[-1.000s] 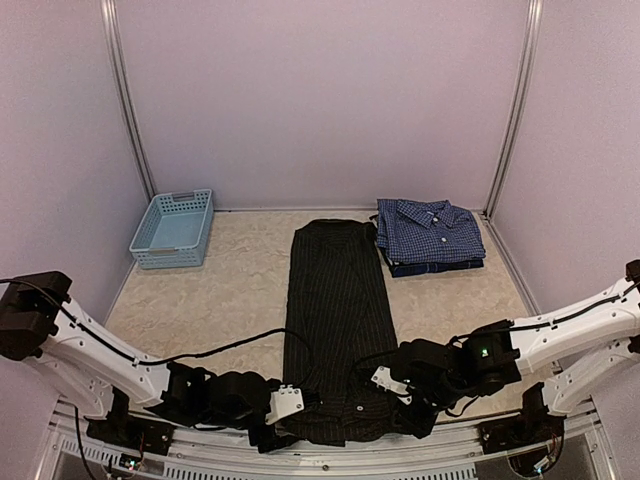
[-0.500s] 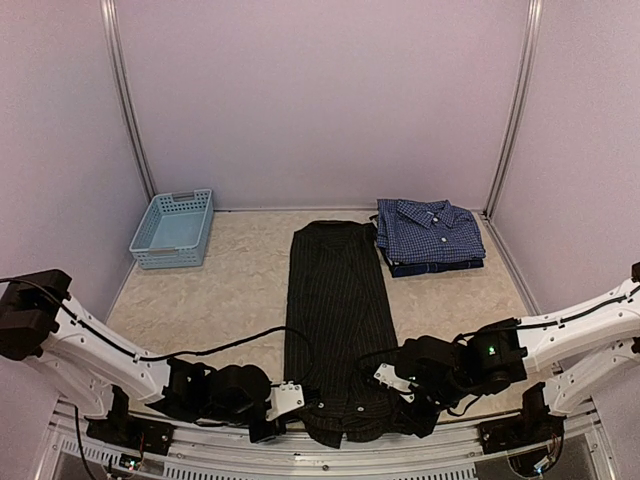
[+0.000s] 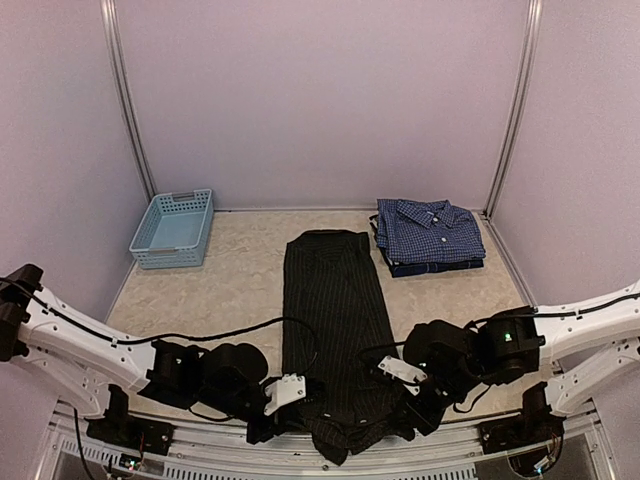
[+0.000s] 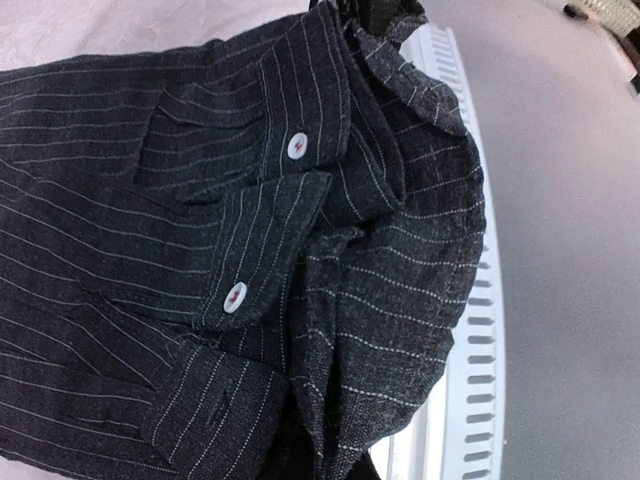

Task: Fold and stack the long sleeve shirts
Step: Pick up the rectangle-folded shirt from the center of the board, then fold the rectangle-folded shirt at the center of the board.

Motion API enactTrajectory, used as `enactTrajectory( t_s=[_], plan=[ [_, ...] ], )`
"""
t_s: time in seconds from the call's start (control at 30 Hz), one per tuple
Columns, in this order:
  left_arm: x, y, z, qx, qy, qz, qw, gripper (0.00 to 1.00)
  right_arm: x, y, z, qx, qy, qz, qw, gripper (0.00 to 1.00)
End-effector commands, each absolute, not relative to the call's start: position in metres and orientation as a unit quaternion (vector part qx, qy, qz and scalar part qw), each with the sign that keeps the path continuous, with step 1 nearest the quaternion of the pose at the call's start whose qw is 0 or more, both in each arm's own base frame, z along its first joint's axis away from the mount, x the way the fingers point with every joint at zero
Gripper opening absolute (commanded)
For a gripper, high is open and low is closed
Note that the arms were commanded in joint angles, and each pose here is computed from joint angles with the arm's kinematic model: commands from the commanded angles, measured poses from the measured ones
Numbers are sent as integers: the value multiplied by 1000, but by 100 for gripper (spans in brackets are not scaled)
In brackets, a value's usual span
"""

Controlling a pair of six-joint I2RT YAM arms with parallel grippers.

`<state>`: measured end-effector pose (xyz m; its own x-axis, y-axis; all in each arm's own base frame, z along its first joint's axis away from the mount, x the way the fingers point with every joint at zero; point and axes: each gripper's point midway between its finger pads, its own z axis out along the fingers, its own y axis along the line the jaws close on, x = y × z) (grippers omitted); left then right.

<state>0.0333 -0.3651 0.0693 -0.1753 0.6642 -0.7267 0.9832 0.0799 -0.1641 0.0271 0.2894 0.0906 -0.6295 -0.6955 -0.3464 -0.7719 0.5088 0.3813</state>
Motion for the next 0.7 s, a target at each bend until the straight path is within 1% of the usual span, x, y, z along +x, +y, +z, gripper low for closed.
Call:
enactTrajectory(
  t_s=[0.0, 0.13, 0.23, 0.53, 0.67],
  plan=[
    [37, -371, 113, 559, 687, -403, 229, 0, 49, 288, 120, -391, 878, 262, 86, 0],
    [64, -370, 133, 524, 693, -432, 241, 0, 90, 284, 137, -355, 892, 257, 111, 0],
    [90, -369, 139, 488, 712, -439, 248, 0, 126, 281, 147, -338, 900, 242, 133, 0],
    [211, -350, 142, 346, 782, -431, 288, 0, 232, 286, 142, -336, 909, 197, 148, 0],
    [248, -351, 125, 315, 806, -422, 271, 0, 278, 289, 133, -329, 914, 184, 149, 0]
  ],
)
